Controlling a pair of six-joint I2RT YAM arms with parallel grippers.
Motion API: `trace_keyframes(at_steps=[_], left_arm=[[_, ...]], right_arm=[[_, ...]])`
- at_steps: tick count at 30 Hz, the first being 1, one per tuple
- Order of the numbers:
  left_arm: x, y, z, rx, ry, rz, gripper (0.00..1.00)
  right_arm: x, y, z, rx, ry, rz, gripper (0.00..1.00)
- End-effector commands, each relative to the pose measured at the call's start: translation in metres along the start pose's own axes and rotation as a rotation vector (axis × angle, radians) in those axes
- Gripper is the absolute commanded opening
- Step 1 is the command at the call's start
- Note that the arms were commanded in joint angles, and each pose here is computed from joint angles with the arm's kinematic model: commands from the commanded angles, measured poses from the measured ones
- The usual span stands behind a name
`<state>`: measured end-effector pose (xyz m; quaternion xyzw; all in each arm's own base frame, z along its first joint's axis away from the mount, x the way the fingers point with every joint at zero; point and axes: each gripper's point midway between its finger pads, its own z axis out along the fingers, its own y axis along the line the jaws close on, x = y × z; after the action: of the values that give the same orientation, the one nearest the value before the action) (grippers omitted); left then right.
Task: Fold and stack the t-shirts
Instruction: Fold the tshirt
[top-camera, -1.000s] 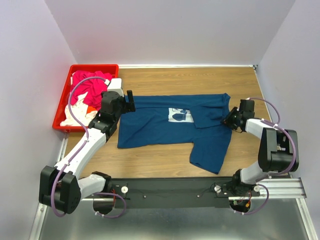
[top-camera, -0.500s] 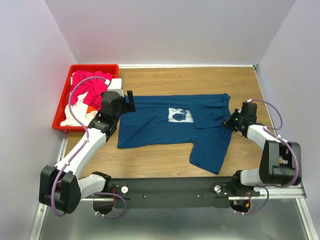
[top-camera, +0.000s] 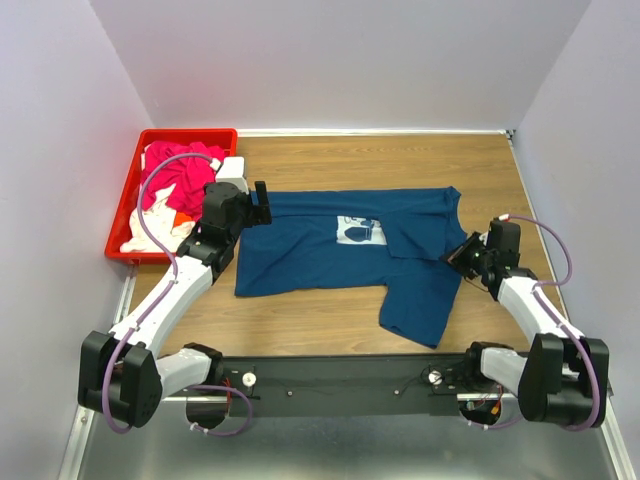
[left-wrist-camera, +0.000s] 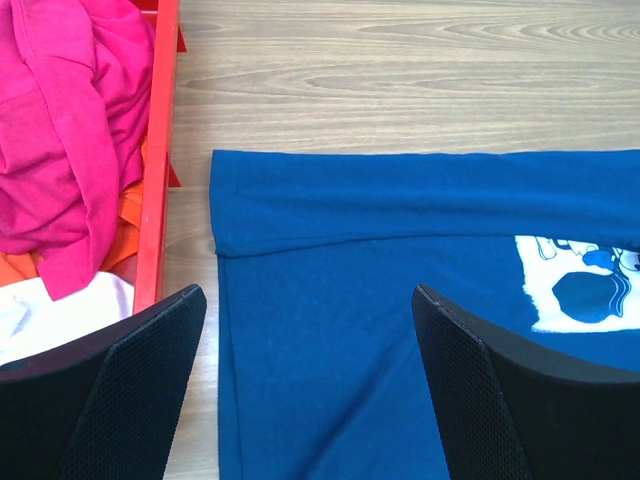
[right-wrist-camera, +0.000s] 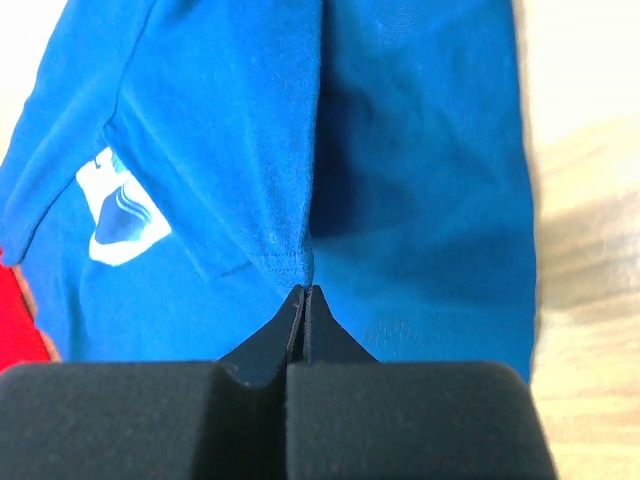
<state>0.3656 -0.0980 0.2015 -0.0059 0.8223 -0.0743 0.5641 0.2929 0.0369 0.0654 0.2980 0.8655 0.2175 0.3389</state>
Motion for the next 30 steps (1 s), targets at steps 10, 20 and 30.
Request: trace_keyframes(at_steps=[10, 20, 30], left_arm=[[-0.005, -0.004, 0.001, 0.019, -0.003, -0.002, 0.91], [-0.003, -0.004, 0.002, 0.016, 0.003, 0.001, 0.91], [-0.001, -0.005, 0.003, 0.023, 0.011, 0.000, 0.91]], right_arm=[[0.034, -0.011, 0.002, 0.020, 0.126, 0.072, 0.02], [0.010, 0.033, 0.005, -0.060, 0.109, 0.035, 0.03], [0.031, 0.039, 0.006, -0.056, 0.148, 0.033, 0.04]])
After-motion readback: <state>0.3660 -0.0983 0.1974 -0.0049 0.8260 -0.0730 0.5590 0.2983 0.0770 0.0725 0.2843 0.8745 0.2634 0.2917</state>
